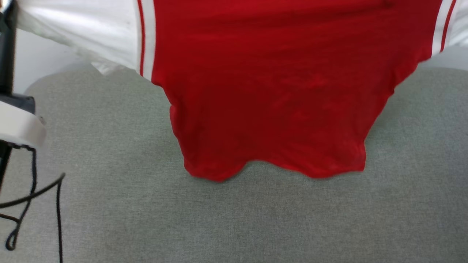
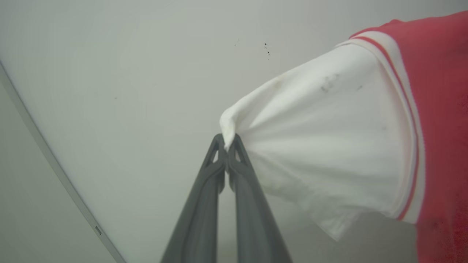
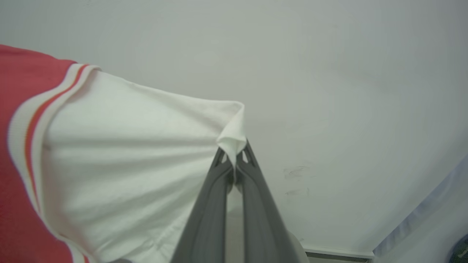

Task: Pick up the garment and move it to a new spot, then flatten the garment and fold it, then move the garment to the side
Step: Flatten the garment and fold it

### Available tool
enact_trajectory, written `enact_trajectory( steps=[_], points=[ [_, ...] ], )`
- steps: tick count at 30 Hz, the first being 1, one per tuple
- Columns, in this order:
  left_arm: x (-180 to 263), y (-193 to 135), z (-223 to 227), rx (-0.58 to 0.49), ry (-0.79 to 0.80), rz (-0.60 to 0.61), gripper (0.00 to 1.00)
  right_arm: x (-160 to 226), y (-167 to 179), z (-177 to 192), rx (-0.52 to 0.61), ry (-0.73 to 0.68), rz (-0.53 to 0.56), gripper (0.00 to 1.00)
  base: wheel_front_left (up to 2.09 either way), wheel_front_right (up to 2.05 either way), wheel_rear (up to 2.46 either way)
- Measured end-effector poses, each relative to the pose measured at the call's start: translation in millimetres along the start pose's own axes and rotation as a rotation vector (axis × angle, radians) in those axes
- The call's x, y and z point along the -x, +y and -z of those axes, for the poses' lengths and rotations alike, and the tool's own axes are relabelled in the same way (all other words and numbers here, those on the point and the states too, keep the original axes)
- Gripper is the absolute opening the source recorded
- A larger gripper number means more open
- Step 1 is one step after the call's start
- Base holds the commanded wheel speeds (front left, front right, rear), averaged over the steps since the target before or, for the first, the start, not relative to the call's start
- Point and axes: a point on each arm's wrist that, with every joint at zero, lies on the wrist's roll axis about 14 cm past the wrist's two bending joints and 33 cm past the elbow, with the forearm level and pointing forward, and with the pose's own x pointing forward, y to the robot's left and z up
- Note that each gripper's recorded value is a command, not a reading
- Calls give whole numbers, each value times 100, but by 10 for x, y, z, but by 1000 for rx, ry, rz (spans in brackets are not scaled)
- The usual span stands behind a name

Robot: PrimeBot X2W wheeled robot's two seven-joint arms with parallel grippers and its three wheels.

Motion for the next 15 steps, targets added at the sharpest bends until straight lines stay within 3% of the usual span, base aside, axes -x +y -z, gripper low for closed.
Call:
enact_trajectory(
  steps=[8,15],
  points=[
    [-291,-18,100,-35,7,44,0,-187,-21,-81,-3,-44,11,0,0,0,0],
    [-779,-41,285,-47,14,94,0,-603,-113,-97,17,-110,40,0,0,0,0]
  ],
)
